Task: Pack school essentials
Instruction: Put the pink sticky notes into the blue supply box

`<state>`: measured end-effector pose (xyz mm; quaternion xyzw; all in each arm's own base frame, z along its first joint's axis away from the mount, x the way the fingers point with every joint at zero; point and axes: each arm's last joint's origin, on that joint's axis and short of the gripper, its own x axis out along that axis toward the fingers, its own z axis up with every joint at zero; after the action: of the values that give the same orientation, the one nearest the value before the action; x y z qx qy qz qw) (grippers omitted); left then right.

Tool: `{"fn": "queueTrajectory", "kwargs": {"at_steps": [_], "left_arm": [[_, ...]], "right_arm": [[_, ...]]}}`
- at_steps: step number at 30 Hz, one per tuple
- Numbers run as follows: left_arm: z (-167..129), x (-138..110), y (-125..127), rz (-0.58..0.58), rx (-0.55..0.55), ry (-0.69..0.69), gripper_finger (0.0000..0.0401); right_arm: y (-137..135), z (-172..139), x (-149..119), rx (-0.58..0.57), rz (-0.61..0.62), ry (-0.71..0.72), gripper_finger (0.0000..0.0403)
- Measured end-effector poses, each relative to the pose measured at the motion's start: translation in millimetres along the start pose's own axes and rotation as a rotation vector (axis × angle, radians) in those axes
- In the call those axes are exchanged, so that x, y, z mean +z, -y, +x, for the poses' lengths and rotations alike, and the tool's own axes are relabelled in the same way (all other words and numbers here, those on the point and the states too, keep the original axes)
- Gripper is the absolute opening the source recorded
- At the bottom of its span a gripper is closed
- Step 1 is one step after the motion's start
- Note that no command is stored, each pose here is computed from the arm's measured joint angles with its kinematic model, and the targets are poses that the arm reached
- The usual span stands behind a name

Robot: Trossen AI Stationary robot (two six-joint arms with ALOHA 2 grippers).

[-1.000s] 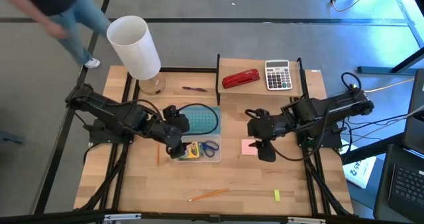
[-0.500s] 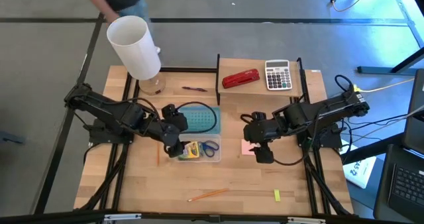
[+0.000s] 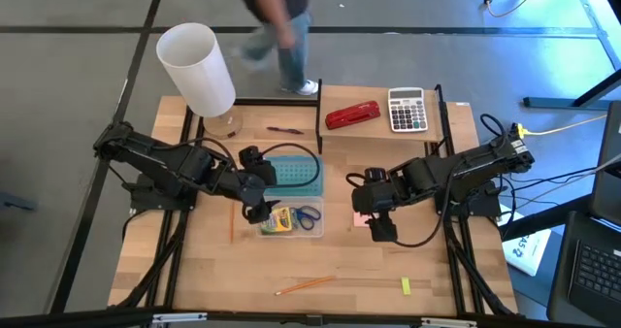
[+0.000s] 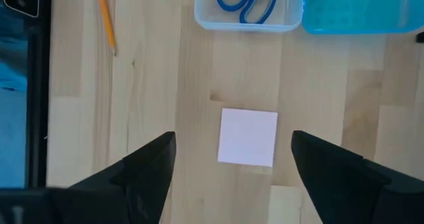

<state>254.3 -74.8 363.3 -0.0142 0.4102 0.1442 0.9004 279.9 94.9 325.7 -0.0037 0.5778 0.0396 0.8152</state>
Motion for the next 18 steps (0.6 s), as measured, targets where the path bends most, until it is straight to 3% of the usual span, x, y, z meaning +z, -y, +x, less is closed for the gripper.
{"fn": "queueTrajectory", "kwargs": {"at_steps": [18], "left_arm": [[0.2, 0.0, 0.0, -0.002, -0.001, -0.001, 0.0396]], "right_arm": [[1.9, 0.1, 0.9, -0.002, 0.032, 0.004, 0.03]]}}
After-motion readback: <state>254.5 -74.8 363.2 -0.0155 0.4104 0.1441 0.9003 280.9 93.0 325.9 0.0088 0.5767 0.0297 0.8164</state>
